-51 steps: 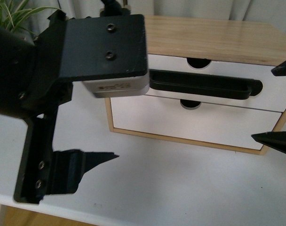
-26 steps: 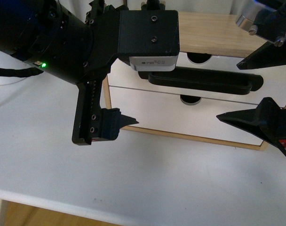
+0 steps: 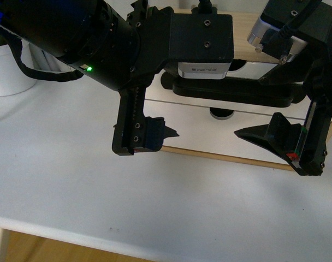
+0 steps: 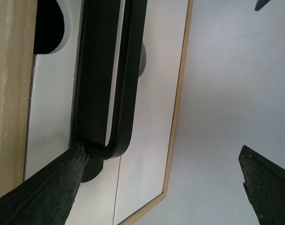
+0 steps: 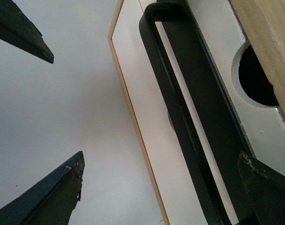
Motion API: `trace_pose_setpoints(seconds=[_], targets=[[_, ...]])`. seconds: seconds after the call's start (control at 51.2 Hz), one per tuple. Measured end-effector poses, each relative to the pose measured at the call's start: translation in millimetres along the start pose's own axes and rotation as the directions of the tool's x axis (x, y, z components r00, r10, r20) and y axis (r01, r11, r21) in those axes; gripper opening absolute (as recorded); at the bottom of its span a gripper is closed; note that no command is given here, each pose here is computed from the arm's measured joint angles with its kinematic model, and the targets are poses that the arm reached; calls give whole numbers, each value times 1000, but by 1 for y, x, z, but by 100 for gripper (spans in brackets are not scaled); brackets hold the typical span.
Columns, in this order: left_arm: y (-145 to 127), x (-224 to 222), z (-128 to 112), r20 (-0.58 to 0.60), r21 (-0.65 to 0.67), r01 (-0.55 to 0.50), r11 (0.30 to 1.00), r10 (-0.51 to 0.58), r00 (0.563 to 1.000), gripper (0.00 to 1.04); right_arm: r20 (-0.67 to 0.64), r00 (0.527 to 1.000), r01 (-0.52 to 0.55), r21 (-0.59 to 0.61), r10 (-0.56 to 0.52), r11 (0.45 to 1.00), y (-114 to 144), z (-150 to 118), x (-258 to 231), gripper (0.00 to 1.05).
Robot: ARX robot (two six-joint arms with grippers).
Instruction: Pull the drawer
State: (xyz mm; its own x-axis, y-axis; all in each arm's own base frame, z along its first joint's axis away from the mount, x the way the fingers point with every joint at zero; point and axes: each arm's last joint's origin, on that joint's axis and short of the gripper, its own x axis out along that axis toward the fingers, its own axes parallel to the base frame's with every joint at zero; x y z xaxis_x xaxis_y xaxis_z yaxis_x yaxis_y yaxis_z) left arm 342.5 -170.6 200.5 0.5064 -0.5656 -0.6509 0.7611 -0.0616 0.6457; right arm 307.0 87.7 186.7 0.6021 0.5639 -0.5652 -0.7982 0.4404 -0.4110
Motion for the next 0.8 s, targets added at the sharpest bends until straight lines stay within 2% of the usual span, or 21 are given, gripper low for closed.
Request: trace_pose_setpoints(seconds=[0.312, 0.8], targets=[[-7, 16, 9, 24, 17, 31, 999, -31, 999, 99, 2, 1000, 4, 22, -4, 1000, -2, -4, 6, 96], [-9, 21, 10, -14, 65, 60, 996, -59, 998, 99, -4, 1000, -7, 14, 7, 1000, -1, -9, 12, 96]])
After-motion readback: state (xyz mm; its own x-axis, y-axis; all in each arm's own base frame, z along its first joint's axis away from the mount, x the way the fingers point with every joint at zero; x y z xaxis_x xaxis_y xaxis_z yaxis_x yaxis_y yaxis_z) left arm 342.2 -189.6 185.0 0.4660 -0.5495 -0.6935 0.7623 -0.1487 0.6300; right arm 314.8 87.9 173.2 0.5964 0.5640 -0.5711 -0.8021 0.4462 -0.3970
